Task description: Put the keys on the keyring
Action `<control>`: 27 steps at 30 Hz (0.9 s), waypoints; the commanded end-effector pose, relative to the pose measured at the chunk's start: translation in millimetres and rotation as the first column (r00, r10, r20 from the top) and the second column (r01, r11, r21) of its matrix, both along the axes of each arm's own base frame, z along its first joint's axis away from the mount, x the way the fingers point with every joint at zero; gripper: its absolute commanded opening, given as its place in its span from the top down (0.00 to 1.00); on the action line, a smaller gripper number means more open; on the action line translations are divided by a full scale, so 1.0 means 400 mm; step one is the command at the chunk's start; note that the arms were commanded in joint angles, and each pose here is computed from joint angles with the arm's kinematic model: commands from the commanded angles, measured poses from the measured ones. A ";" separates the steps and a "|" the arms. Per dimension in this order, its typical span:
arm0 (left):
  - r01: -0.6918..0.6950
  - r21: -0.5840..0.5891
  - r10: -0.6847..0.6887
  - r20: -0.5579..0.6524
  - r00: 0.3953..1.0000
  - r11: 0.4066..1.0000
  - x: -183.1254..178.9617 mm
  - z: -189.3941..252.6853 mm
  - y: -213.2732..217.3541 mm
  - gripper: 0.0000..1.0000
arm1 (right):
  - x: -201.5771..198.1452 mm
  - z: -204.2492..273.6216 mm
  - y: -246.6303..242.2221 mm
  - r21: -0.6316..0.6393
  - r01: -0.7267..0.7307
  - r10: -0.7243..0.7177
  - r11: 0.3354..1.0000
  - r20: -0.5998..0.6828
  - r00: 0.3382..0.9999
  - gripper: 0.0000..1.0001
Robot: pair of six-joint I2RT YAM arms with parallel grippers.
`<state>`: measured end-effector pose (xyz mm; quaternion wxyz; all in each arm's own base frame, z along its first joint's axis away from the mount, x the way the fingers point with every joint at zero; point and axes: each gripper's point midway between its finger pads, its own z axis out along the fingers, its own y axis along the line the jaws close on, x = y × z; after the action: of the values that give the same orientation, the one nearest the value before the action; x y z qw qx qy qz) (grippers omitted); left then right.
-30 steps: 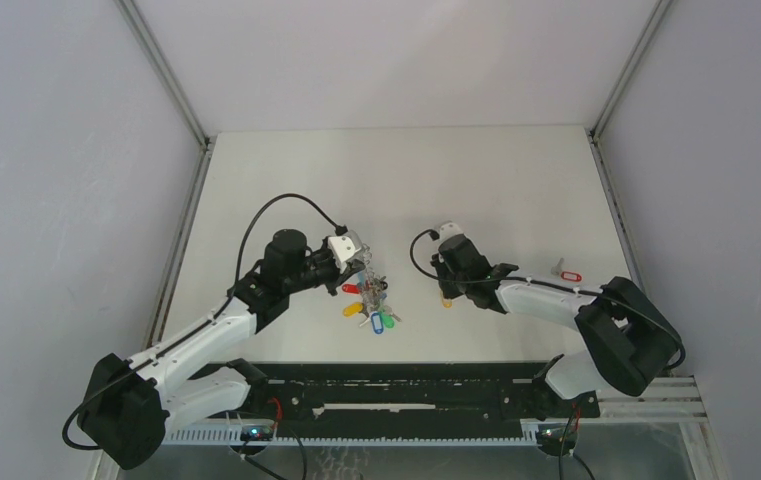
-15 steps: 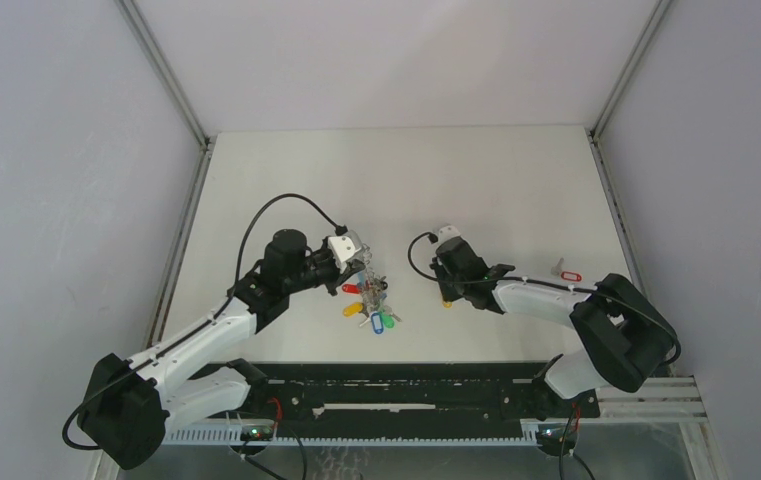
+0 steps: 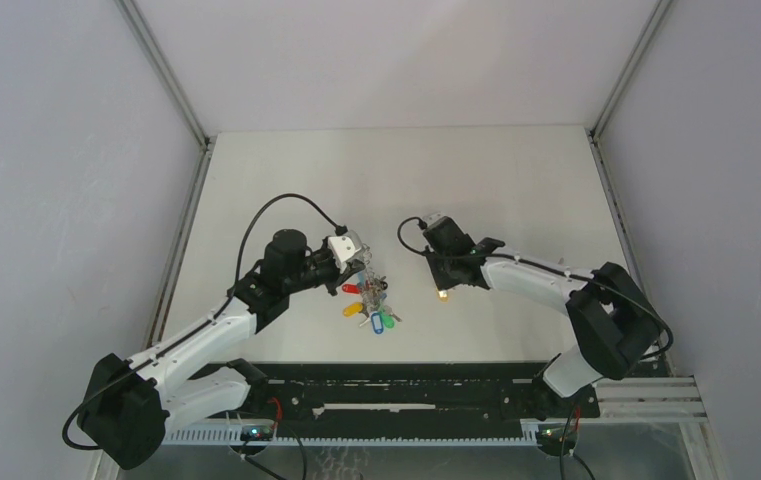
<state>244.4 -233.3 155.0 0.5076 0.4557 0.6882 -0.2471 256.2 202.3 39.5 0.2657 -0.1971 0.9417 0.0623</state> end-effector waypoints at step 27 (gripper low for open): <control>0.028 -0.046 -0.024 0.086 0.996 0.999 0.015 0.062 -0.021 1.00 | -0.002 0.014 0.030 -0.173 -0.116 0.058 0.978 -0.309 0.949 0.77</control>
<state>244.1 -233.6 154.9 0.5073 0.4563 0.6878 -0.2479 247.0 206.2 27.6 0.0571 -0.2450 0.9678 0.0109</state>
